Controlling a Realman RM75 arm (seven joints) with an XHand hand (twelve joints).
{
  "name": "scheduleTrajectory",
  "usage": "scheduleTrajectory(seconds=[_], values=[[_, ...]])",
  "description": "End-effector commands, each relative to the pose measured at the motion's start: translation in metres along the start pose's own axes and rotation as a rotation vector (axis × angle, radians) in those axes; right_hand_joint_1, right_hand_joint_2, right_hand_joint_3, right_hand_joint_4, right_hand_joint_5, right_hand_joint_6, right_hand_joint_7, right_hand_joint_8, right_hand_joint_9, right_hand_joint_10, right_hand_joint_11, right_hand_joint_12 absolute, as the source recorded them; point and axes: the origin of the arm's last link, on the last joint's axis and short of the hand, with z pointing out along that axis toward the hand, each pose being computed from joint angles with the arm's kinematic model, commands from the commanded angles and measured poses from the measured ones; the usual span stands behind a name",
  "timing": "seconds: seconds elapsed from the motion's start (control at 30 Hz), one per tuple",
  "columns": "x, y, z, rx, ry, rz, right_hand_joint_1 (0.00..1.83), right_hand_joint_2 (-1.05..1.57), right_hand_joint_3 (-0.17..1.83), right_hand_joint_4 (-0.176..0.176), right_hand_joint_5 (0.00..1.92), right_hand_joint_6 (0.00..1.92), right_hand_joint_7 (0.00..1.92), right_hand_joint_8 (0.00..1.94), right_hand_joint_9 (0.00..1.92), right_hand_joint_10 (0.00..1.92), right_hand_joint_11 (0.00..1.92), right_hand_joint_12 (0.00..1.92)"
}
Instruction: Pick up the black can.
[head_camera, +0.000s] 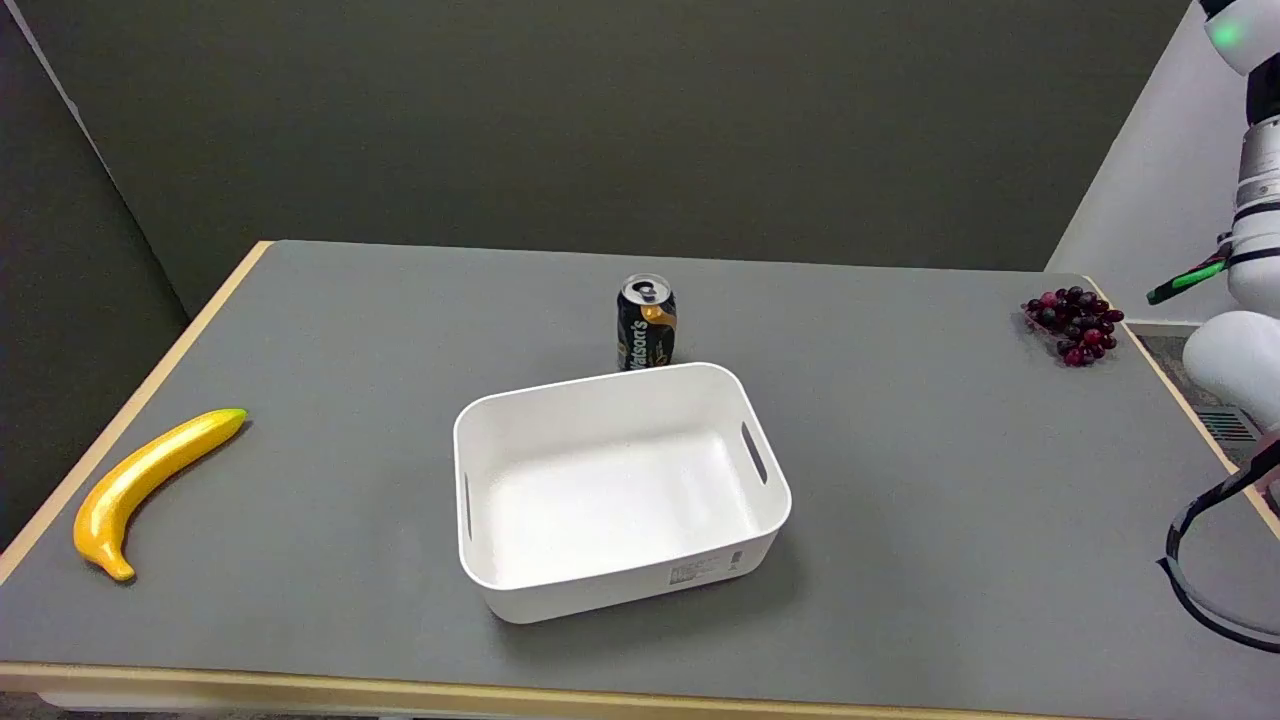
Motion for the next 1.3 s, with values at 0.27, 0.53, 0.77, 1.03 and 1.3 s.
scheduleTrajectory(seconds=[0.27, 0.53, 0.77, 1.03, 1.3], values=[[-0.048, -0.053, 0.003, 0.144, -0.253, -0.152, 0.5, 0.68, 0.9, -0.021, 0.08, 0.3, 0.14, 0.27, 0.15, 0.72, 0.1, 1.28], [-0.125, -0.114, -0.001, 0.345, -0.516, -0.375, 0.51, 0.65, 0.97, -0.005, 0.12, 0.37, 0.18, 0.31, 0.19, 0.73, 0.15, 1.28], [-0.2, -0.136, -0.024, 0.359, -0.759, -0.41, 0.52, 0.65, 0.98, 0.007, 0.16, 0.41, 0.22, 0.32, 0.22, 0.74, 0.18, 1.3], [-0.247, -0.129, -0.054, 0.267, -0.916, -0.358, 0.51, 0.66, 0.88, 0.017, 0.18, 0.38, 0.24, 0.29, 0.22, 0.74, 0.18, 1.33], [-0.269, -0.094, -0.077, 0.153, -1.039, -0.444, 0.49, 0.65, 0.87, 0.02, 0.16, 0.36, 0.23, 0.29, 0.2, 0.71, 0.15, 1.3]])
